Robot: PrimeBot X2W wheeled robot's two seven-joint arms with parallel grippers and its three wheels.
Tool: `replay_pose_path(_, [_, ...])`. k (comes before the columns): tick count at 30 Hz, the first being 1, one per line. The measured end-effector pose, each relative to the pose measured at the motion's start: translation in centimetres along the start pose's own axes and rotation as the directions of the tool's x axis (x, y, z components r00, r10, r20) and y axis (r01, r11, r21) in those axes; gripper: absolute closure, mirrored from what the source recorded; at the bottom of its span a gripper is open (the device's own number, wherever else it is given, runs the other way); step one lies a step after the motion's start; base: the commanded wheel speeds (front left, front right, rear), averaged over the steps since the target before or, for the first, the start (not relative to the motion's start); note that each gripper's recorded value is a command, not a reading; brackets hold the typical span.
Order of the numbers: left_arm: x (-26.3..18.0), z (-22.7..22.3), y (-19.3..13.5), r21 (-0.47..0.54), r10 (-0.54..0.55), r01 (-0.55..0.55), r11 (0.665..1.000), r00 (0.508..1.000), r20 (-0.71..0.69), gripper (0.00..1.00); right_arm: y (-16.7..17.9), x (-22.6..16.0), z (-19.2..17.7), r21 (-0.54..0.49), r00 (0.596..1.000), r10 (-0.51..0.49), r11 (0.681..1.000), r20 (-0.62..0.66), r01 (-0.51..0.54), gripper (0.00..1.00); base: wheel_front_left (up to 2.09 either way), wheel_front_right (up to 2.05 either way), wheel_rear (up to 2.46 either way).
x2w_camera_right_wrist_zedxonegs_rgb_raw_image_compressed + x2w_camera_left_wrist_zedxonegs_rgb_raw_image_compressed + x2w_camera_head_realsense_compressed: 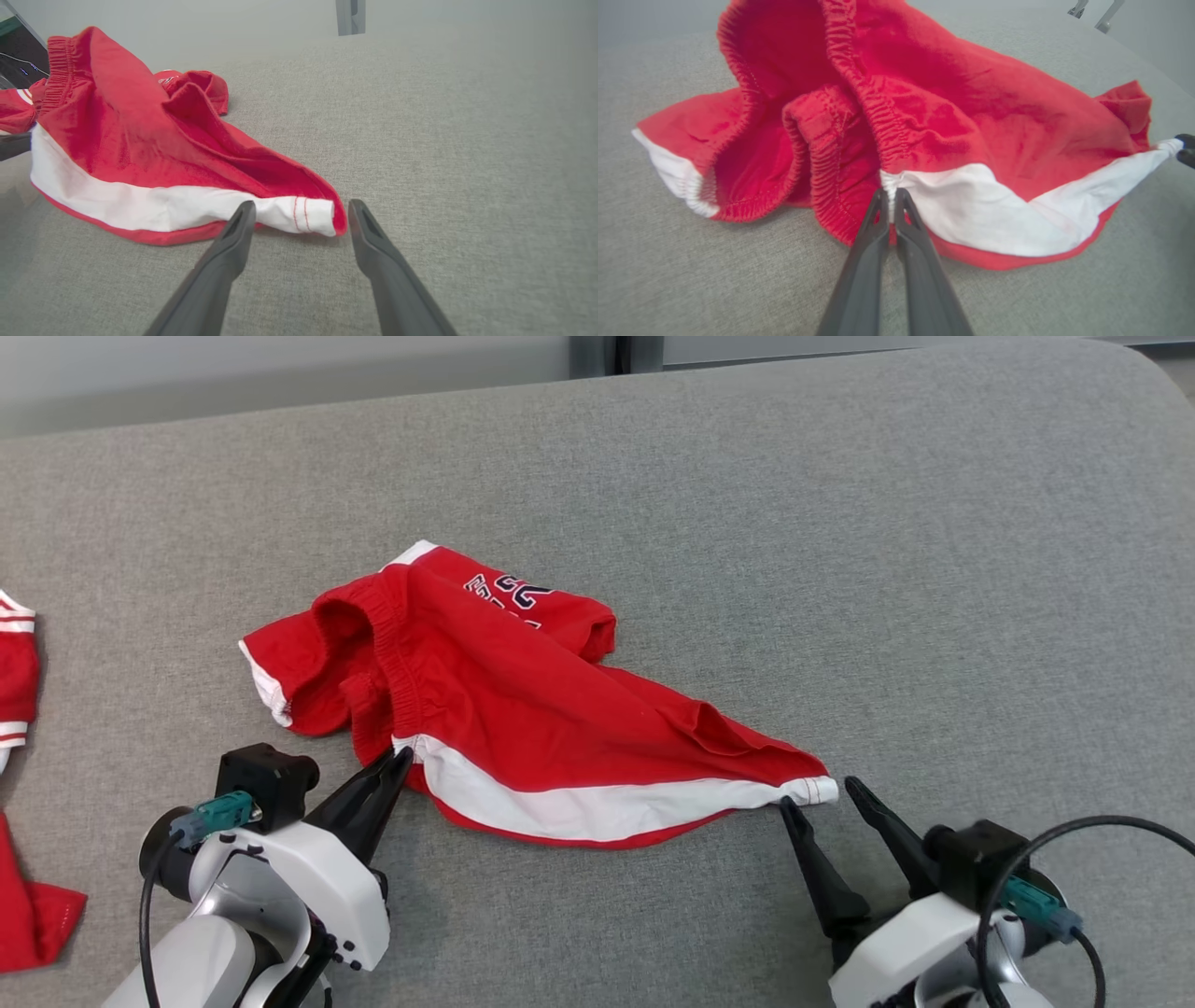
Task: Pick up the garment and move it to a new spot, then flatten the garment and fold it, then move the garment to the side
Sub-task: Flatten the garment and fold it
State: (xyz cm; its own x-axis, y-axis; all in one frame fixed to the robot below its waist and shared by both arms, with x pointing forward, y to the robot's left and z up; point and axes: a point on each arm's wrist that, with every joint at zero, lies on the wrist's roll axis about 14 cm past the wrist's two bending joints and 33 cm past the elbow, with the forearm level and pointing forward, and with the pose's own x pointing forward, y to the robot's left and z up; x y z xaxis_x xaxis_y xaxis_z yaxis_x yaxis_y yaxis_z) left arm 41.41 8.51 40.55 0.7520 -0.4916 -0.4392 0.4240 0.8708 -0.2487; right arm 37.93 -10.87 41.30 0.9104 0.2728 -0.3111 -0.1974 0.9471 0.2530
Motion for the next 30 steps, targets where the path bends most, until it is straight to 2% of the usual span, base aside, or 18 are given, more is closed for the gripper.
replay_pose_path(1, [0.0, 0.0, 0.1, 0.0, 0.001, -0.001, 1.0, 1.0, 0.002, 1.0, 0.2, 0.3, 0.0, -0.002, 1.0, 0.008, 1.0, 0.001, -0.008, 0.0, 0.0, 0.0, 0.0])
replay_pose_path(2, [0.0, 0.0, 0.1, -0.001, 0.003, -0.003, 1.0, 1.0, 0.002, 1.0, 0.4, 0.5, -0.2, -0.002, 1.0, 0.015, 1.0, -0.005, -0.015, 0.43, 0.0, 0.0, 0.0])
replay_pose_path(6, [-0.1, -0.1, 0.4, -0.003, 0.012, -0.012, 1.0, 1.0, 0.007, 1.0, 0.7, 1.3, -0.3, 0.005, 0.999, 0.033, 0.999, -0.009, -0.033, 1.0, 0.0, 0.0, 0.0])
replay_pose_path(10, [-0.1, 0.1, 0.5, 0.0, 0.016, -0.016, 1.0, 1.0, 0.019, 1.0, 0.8, 1.6, -0.6, 0.01, 0.999, 0.036, 0.999, -0.018, -0.036, 1.0, 0.0, 0.0, 0.0])
replay_pose_path(15, [0.0, 1.5, 0.7, 0.014, 0.023, -0.024, 1.0, 0.997, 0.074, 1.0, 0.5, 1.9, 1.2, -0.004, 0.999, 0.031, 1.0, 0.044, -0.031, 1.0, 0.0, 0.0, 0.0])
replay_pose_path(23, [-0.3, 8.4, 0.5, 0.105, 0.007, -0.036, 0.994, 0.963, 0.271, 1.0, 0.2, 2.4, 8.9, -0.091, 0.963, 0.038, 0.996, 0.266, -0.014, 1.0, 0.0, 0.0, 0.0])
replay_pose_path(27, [-1.1, 12.7, 0.7, 0.137, 0.008, -0.064, 0.988, 0.926, 0.376, 1.0, -0.1, 2.3, 13.7, -0.144, 0.924, 0.042, 0.989, 0.38, 0.014, 1.0, 0.0, 0.0, 0.0])
replay_pose_path(30, [-2.1, 15.8, 0.4, 0.158, -0.003, -0.076, 0.984, 0.892, 0.452, 1.0, -0.3, 1.8, 17.7, -0.177, 0.879, 0.046, 0.983, 0.475, 0.043, 1.0, 0.0, 0.0, 0.0])
